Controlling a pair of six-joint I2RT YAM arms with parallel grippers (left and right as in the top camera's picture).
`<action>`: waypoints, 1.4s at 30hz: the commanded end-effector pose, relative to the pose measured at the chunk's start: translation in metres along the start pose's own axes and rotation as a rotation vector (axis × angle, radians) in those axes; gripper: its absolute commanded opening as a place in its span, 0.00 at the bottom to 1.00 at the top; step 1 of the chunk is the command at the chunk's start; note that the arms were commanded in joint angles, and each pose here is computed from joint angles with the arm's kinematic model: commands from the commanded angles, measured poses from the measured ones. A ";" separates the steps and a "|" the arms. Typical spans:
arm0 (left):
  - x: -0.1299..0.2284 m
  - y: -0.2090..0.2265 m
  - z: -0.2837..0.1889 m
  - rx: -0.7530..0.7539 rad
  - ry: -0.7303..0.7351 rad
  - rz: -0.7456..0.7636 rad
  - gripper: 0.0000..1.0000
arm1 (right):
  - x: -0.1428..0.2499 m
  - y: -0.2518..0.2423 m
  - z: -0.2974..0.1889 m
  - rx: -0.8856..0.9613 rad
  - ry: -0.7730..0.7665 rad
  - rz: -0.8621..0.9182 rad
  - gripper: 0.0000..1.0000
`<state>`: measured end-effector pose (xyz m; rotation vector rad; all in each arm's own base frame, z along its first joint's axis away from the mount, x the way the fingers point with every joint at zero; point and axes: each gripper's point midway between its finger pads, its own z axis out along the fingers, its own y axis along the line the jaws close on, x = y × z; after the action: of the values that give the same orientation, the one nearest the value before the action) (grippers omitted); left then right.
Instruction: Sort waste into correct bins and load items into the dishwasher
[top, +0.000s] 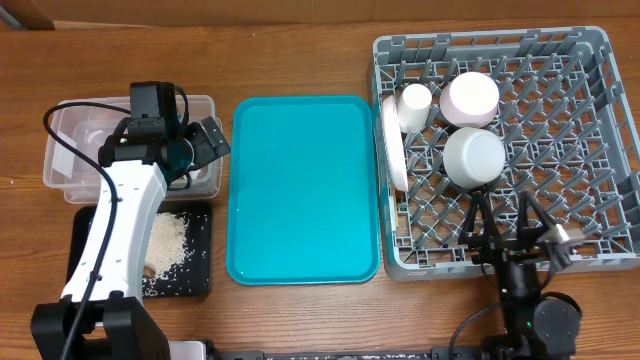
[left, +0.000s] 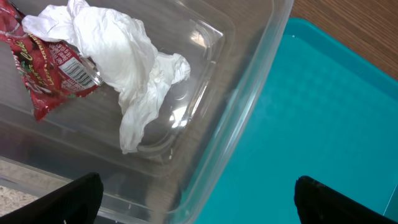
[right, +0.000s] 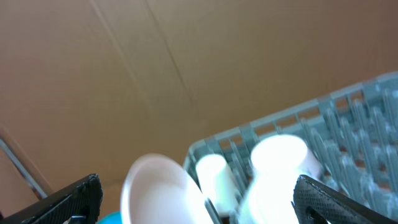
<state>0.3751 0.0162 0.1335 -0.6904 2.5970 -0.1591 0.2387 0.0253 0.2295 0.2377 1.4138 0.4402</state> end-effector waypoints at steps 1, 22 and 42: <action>-0.003 -0.002 0.000 -0.005 -0.010 -0.004 1.00 | 0.019 -0.008 0.001 0.007 0.030 -0.075 1.00; -0.003 -0.002 0.000 -0.005 -0.010 -0.004 1.00 | 0.055 -0.024 -0.003 0.025 0.176 -0.403 1.00; -0.003 -0.002 0.000 -0.005 -0.010 -0.004 1.00 | 0.055 -0.024 -0.003 0.025 0.176 -0.403 1.00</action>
<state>0.3752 0.0162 0.1335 -0.6903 2.5966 -0.1592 0.2449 0.0280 0.1709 -0.0652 1.6010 0.1195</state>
